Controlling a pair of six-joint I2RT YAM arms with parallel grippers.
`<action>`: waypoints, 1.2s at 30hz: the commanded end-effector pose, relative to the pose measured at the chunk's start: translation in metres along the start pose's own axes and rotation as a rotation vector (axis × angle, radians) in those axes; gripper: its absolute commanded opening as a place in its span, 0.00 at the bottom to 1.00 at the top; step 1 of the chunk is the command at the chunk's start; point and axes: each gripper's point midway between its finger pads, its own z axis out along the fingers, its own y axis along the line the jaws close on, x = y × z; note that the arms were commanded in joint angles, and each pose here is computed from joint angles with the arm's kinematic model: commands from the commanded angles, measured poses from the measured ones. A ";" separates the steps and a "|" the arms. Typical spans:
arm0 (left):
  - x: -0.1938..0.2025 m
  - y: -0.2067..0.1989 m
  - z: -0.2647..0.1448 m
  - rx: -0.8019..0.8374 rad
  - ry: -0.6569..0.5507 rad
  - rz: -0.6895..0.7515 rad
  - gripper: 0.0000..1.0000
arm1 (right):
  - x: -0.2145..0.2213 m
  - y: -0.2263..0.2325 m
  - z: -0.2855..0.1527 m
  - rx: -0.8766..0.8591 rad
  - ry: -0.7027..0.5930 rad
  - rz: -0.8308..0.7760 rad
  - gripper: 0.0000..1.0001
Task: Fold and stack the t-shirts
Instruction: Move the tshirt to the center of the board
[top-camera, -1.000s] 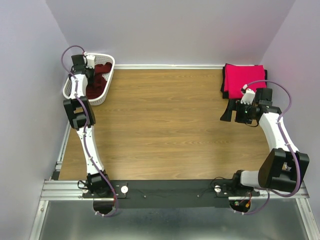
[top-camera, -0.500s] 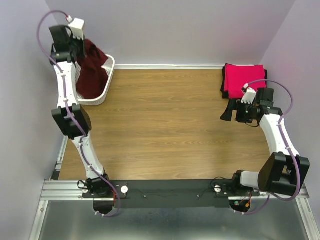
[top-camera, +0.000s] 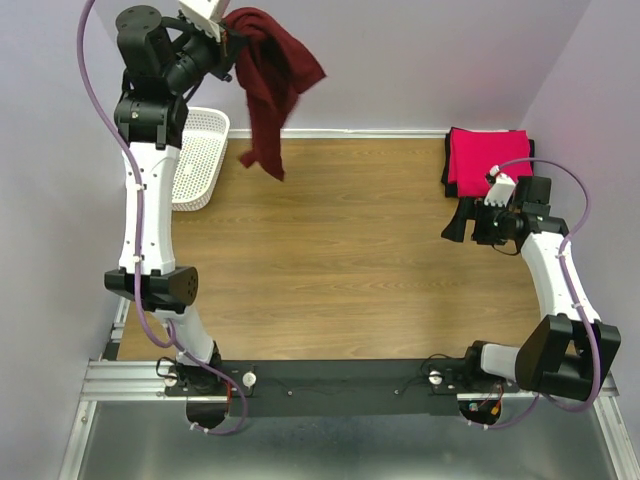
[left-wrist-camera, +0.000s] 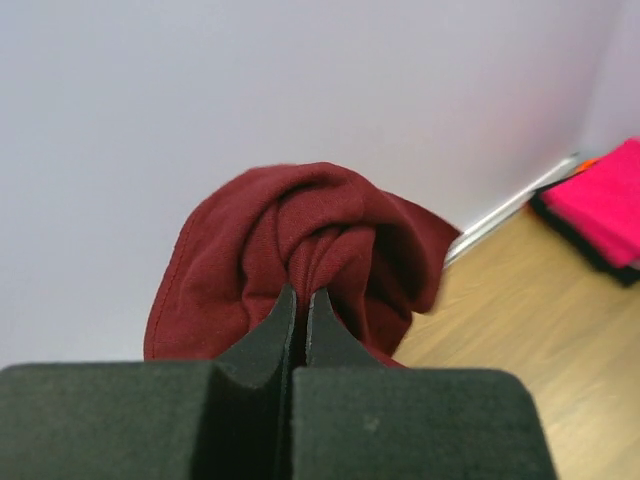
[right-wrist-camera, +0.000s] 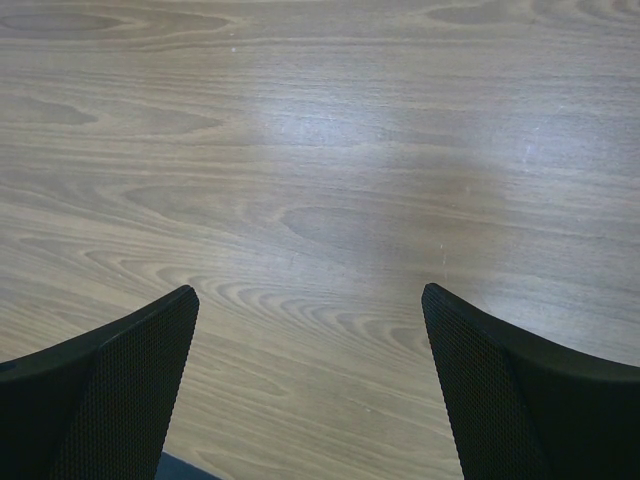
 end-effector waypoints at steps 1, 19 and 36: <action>-0.054 -0.043 -0.016 0.100 -0.131 -0.016 0.00 | -0.001 0.008 -0.004 -0.029 -0.012 -0.019 1.00; 0.274 -0.085 -0.091 0.278 0.504 -0.218 0.89 | 0.003 0.028 -0.009 -0.153 0.037 -0.070 1.00; 0.394 -0.196 -0.150 0.512 0.796 -0.152 0.89 | 0.103 0.076 0.077 -0.166 0.523 -0.389 0.91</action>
